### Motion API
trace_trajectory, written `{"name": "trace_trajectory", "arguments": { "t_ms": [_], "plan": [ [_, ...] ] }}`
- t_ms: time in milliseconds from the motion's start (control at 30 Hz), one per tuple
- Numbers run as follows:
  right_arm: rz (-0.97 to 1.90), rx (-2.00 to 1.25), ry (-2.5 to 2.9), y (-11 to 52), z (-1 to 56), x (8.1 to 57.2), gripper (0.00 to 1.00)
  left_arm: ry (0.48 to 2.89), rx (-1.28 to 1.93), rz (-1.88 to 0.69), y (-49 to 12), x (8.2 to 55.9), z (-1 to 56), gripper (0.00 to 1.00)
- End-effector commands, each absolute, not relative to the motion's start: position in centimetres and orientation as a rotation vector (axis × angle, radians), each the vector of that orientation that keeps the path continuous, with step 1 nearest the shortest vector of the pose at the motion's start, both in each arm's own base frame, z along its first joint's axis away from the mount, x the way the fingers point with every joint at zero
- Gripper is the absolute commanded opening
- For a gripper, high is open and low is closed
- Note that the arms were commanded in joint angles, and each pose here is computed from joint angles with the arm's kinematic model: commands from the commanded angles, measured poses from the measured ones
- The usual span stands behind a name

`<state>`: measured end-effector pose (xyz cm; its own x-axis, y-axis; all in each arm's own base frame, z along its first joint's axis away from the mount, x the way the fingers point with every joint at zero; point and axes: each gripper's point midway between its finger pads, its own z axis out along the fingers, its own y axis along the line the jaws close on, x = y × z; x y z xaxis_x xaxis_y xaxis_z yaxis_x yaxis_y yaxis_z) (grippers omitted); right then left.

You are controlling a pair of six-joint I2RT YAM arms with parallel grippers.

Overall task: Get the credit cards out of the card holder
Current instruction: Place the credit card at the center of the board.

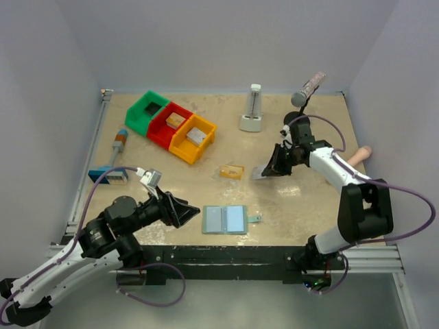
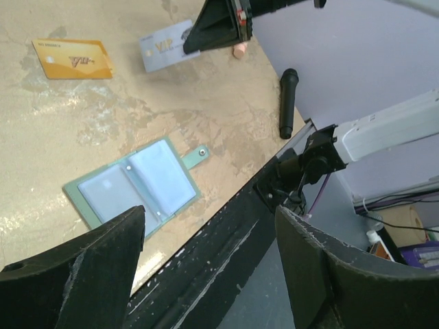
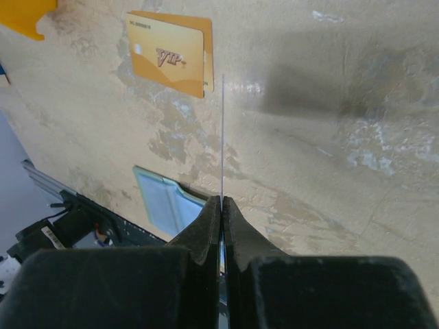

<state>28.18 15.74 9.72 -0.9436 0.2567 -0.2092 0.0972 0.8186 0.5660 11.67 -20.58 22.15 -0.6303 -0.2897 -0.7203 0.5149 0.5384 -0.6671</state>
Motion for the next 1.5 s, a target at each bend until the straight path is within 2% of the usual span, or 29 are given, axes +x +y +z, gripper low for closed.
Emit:
{"name": "trace_trajectory", "arguments": {
  "t_ms": [0, 500, 733, 900, 1133, 1333, 1467],
  "plan": [
    [0.874, 0.212, 2.720, 15.5, 10.6, 29.8, 0.00, 1.935, 0.260, -1.201, -21.4, 11.3, 21.0, 0.81],
    [0.827, 0.225, 2.853, 14.6, 7.2, 30.0, 0.00, 1.967, 0.284, -1.216, -22.0, 11.0, 19.8, 0.81],
    [0.785, 0.265, 2.860, 13.6, 6.8, 29.9, 0.24, 1.957, 0.284, -1.231, -22.2, 11.0, 19.8, 0.81],
    [0.770, 0.280, 2.857, 13.3, 6.8, 30.1, 0.35, 1.970, 0.290, -1.227, -22.3, 11.0, 19.4, 0.81],
    [0.697, 0.320, 2.834, 12.1, 7.2, 30.1, 0.45, 1.974, 0.283, -1.226, -22.3, 11.0, 19.3, 0.81],
    [0.606, 0.359, 2.738, 10.9, 9.5, 29.8, 0.48, 1.977, 0.276, -1.226, -22.2, 11.0, 19.3, 0.81],
    [0.633, 0.233, 2.658, 13.8, 12.4, 27.2, 0.48, 1.993, 0.240, -1.219, -22.2, 11.3, 18.7, 0.81]
  ]
}}
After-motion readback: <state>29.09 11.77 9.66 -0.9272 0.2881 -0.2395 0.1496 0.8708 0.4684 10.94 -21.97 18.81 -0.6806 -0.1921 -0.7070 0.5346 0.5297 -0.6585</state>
